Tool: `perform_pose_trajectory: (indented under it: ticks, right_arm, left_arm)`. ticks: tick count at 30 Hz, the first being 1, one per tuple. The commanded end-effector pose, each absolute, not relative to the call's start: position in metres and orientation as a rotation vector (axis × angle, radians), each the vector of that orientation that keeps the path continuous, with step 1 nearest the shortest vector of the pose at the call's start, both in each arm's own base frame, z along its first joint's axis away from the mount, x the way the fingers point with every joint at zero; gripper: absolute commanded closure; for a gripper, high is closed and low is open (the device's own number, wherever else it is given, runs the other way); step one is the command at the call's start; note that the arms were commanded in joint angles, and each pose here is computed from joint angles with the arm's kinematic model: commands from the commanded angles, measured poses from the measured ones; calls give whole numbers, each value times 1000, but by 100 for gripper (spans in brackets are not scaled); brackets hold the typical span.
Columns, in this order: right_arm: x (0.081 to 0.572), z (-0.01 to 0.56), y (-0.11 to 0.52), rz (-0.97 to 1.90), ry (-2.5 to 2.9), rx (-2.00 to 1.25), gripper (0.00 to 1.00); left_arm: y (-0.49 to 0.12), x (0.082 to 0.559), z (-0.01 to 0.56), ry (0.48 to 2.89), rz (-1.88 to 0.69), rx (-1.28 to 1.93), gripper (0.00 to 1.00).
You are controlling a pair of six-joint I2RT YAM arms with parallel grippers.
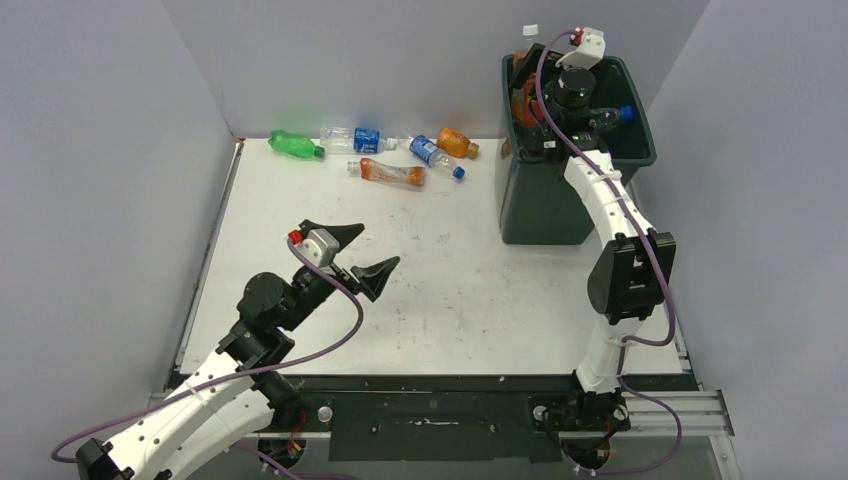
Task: Put the plastic bottles in the bin
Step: Place the plastic bottle in the trash bin.
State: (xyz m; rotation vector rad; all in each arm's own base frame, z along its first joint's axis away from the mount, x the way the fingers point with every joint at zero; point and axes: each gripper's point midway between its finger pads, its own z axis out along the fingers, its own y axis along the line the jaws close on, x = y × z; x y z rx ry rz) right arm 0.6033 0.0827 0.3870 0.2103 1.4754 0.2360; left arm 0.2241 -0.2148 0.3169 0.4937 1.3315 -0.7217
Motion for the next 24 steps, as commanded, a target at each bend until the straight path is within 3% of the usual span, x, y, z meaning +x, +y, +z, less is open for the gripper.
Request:
perform_pose_trajectory:
  ticks: [1, 12, 24]
  right_arm:
    - [593, 432, 87, 283, 1382, 197, 5]
    - [538, 528, 87, 313, 1203, 217, 0]
    - [554, 487, 120, 267, 1317, 99, 0]
  left_arm:
    - [-214, 222, 337, 1280, -724, 488, 4]
    - [-210, 225, 337, 1284, -699, 470, 4]
    - [-219, 227, 327, 1321, -705, 509, 4]
